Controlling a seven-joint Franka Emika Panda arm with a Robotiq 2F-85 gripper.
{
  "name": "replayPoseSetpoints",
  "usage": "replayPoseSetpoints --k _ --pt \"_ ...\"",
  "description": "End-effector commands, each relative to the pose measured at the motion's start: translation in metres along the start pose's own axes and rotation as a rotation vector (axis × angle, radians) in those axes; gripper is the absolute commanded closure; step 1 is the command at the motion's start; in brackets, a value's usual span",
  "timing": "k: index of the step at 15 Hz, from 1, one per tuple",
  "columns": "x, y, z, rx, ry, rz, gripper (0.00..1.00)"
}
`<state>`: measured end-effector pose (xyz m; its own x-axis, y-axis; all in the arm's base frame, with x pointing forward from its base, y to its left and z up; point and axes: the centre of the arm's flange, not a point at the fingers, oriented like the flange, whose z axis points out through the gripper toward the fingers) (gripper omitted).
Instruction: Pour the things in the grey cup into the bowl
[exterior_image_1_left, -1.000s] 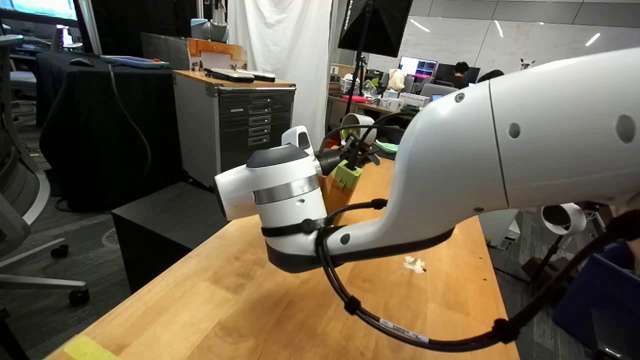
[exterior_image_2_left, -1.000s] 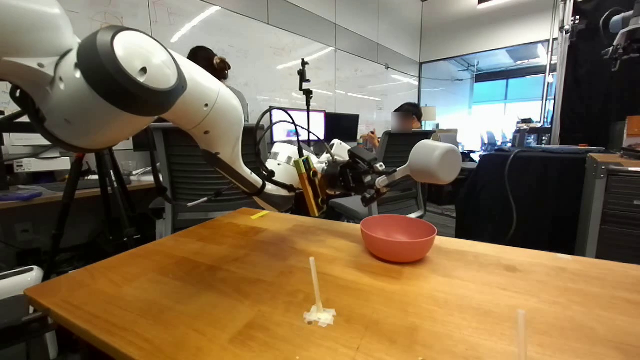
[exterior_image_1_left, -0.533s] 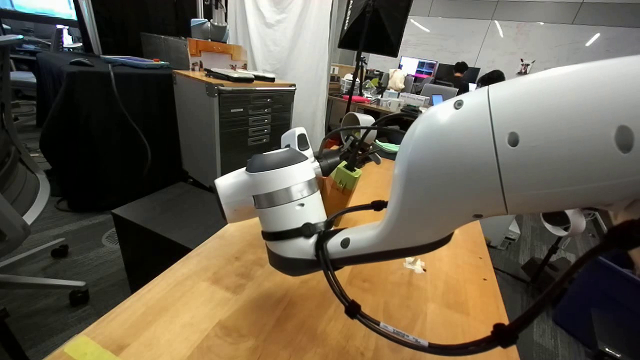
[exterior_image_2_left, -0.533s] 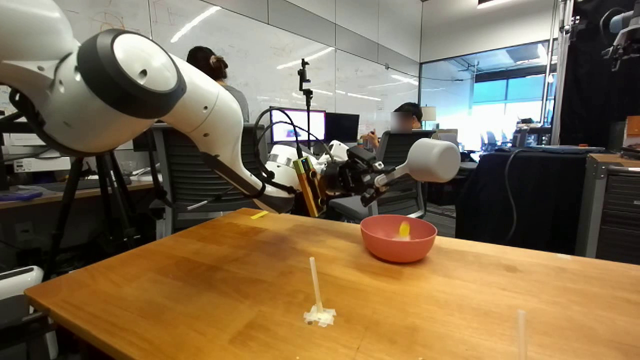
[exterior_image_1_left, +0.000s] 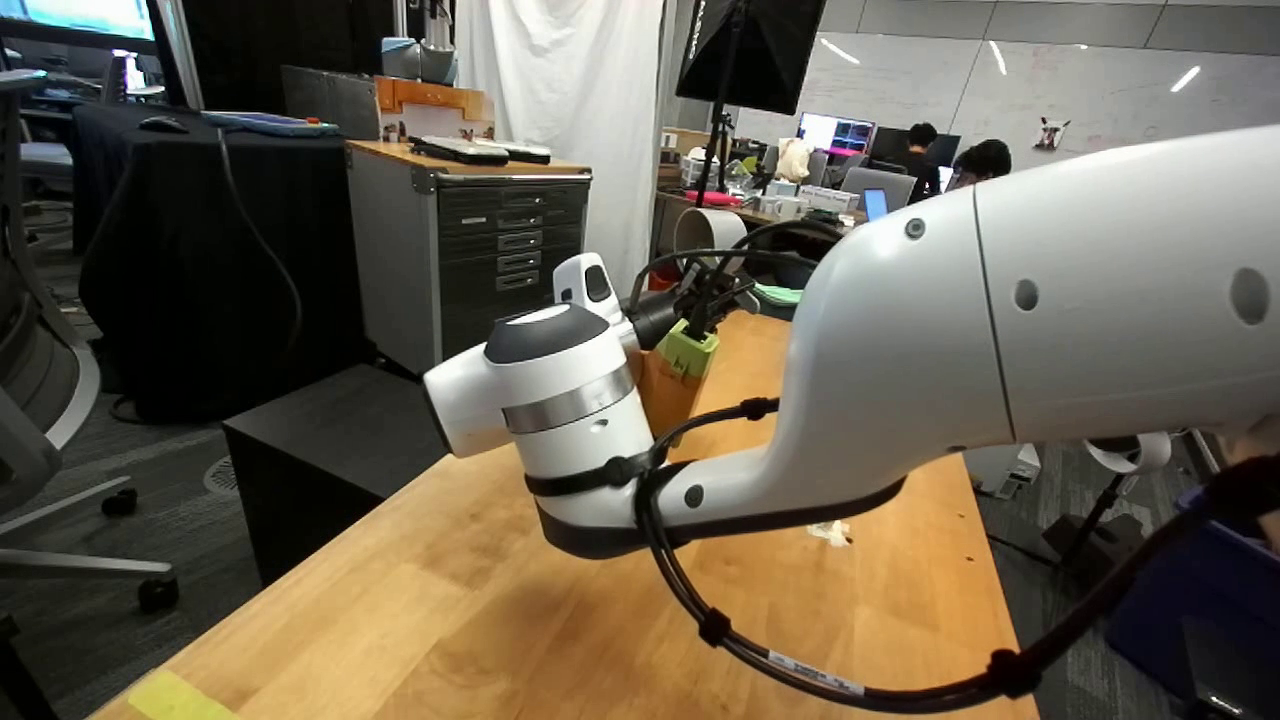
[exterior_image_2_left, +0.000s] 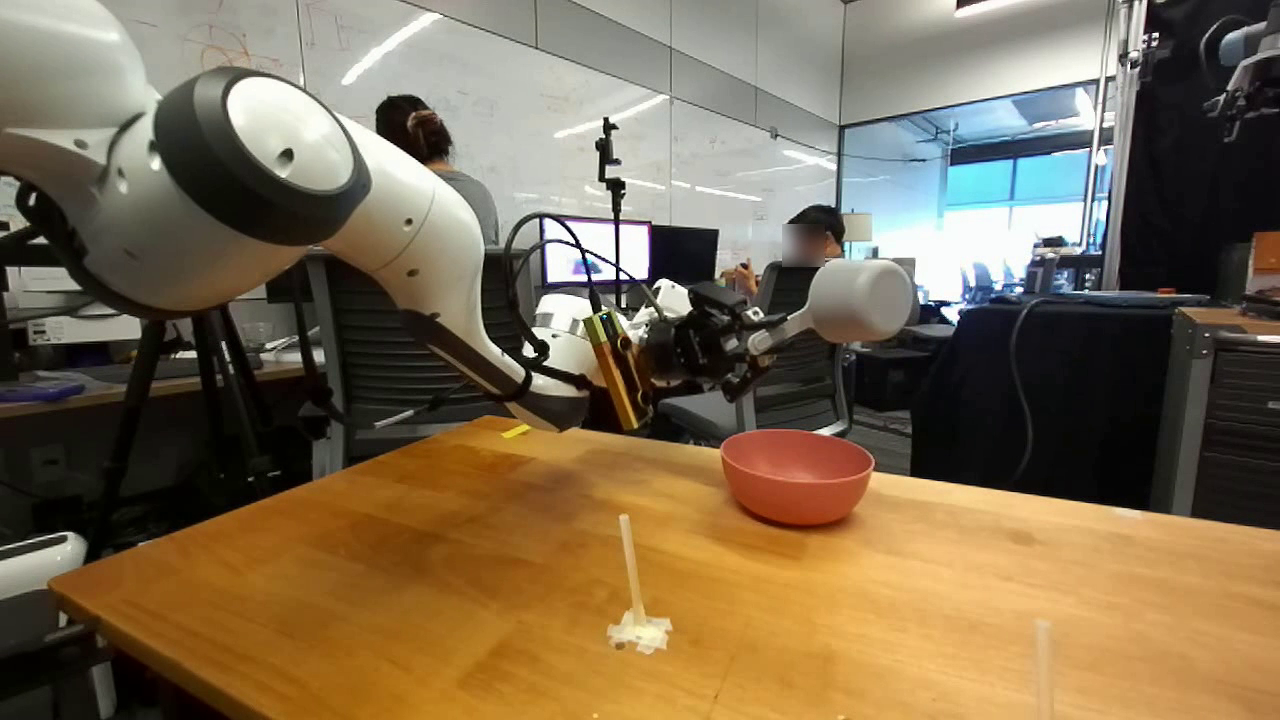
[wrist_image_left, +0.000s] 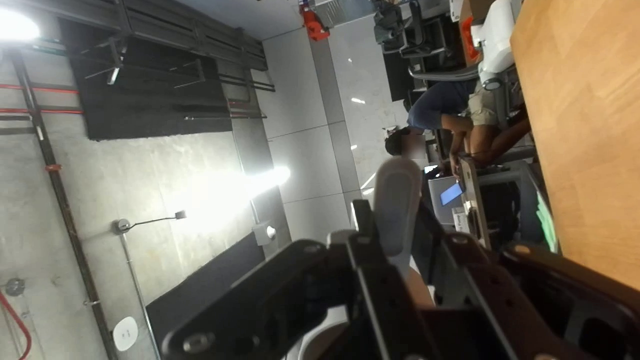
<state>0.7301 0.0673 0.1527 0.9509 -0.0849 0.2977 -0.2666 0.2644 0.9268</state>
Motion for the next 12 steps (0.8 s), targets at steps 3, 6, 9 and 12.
replayPoseSetpoints --k 3,6,9,12 --pt "0.0256 -0.0035 -0.0173 -0.079 0.029 0.006 0.94" --pt "0.0248 -0.0040 -0.0174 -0.093 0.039 0.006 0.94" --pt "0.0254 -0.0038 -0.0166 -0.108 0.050 0.005 0.94" --pt "0.0272 -0.0028 -0.0151 -0.116 0.056 0.001 0.94"
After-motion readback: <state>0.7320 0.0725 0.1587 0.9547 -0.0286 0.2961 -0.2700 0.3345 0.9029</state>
